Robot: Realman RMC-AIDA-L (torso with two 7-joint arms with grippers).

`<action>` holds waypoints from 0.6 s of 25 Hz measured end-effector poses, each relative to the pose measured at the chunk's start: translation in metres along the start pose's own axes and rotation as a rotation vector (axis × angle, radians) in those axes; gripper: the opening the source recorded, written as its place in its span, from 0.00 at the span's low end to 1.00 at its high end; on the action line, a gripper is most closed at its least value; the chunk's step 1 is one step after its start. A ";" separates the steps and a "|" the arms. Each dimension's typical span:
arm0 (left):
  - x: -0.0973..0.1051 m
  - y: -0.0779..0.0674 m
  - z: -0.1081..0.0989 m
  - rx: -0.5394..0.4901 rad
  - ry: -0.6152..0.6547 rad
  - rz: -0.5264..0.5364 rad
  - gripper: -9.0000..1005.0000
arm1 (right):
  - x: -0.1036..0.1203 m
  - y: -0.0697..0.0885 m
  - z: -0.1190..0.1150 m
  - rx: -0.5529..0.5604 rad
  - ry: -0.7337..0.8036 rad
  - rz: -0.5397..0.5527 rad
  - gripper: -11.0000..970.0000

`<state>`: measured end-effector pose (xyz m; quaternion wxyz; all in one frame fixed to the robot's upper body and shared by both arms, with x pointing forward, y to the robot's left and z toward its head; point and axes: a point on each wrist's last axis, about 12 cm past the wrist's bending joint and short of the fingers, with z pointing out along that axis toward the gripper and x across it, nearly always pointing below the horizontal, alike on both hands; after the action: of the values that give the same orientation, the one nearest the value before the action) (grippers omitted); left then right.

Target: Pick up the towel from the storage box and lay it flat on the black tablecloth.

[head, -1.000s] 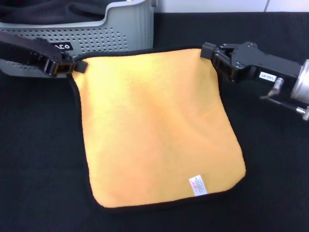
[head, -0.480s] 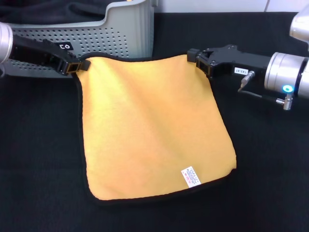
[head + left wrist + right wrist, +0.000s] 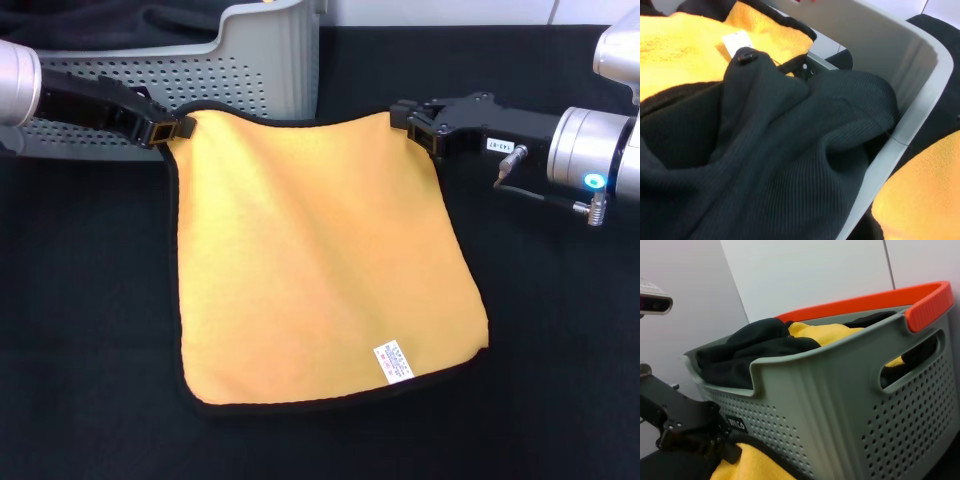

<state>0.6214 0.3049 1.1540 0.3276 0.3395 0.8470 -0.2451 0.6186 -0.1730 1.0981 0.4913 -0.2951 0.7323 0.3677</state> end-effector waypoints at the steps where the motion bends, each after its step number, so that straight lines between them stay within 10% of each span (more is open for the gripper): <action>1: 0.000 0.000 0.000 0.000 0.000 0.000 0.01 | 0.000 0.000 0.000 0.000 -0.002 0.002 0.03; 15: 0.006 -0.002 -0.002 0.007 0.019 -0.005 0.04 | -0.002 -0.003 -0.023 -0.020 -0.090 0.028 0.26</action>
<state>0.6158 0.3075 1.1514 0.3175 0.3407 0.8501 -0.2457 0.6101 -0.1932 1.1052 0.5156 -0.2727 0.7100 0.3946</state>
